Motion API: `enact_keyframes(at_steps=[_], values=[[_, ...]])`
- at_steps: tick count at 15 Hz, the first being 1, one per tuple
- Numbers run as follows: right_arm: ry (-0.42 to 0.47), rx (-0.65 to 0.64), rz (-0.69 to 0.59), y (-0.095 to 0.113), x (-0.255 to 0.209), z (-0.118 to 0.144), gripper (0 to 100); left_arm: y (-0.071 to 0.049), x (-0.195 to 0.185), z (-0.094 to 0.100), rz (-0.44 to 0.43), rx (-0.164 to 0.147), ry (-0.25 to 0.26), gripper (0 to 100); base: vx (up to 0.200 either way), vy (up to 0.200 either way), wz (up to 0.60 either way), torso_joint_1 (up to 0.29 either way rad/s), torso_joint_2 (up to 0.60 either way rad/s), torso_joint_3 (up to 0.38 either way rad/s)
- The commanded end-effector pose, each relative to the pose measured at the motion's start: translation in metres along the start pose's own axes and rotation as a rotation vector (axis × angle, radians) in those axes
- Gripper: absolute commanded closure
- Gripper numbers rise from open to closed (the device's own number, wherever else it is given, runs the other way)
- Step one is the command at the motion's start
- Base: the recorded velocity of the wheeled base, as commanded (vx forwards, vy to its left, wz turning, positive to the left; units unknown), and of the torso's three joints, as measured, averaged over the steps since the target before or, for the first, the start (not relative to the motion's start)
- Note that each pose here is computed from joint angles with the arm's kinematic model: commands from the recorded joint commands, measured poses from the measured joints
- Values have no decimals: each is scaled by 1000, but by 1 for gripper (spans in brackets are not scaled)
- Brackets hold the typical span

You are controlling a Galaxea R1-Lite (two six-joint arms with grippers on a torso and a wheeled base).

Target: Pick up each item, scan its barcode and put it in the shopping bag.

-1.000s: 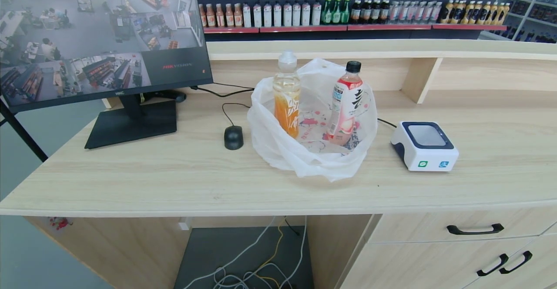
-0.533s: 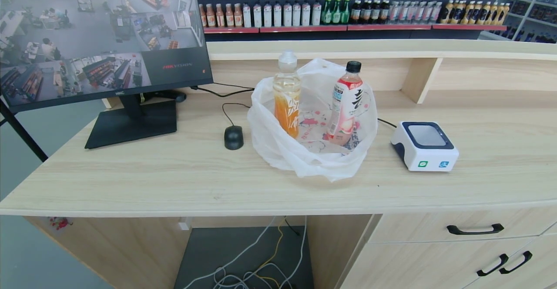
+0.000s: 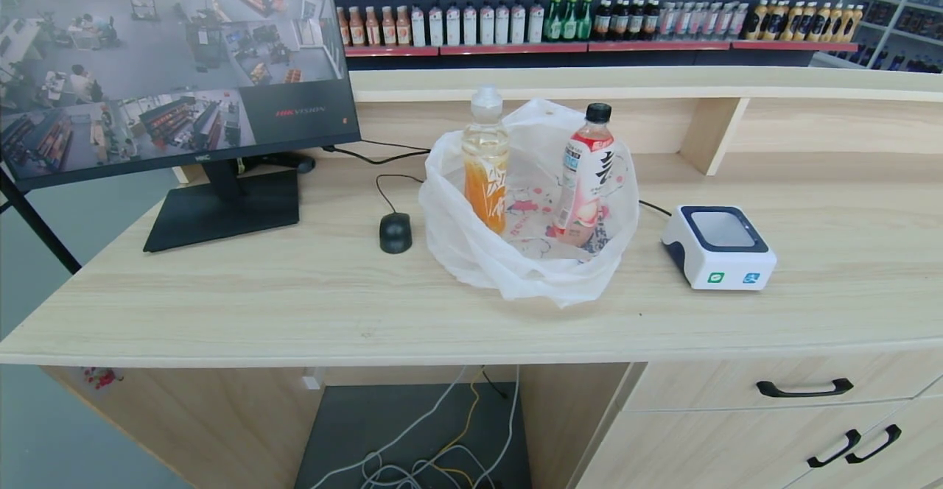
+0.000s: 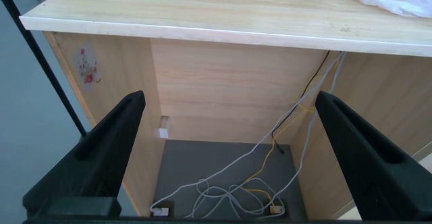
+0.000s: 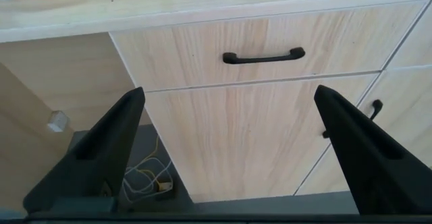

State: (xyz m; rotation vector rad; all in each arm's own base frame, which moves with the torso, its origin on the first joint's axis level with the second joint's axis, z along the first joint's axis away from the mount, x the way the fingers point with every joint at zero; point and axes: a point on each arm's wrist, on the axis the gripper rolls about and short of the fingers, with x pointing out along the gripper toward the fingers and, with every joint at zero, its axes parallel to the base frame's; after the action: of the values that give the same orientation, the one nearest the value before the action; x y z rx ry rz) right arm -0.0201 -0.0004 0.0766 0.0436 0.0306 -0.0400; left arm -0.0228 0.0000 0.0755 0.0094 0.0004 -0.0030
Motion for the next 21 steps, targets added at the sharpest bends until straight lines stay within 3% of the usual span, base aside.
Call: enact_keyframes(at_steps=[1,5,21], values=[[-34,-2,18,-1,-3,-1,0,0,0,0,0,1,0,0,0,0,0,0,0,0],[-34,-2,18,-1,-3,-1,0,0,0,0,1,-2,0,0,0,0,0,0,0,0],[-32,-19,19,0,-3,-1,0,0,0,0,3,-11,0,0,0,-200,0,3,4,2]])
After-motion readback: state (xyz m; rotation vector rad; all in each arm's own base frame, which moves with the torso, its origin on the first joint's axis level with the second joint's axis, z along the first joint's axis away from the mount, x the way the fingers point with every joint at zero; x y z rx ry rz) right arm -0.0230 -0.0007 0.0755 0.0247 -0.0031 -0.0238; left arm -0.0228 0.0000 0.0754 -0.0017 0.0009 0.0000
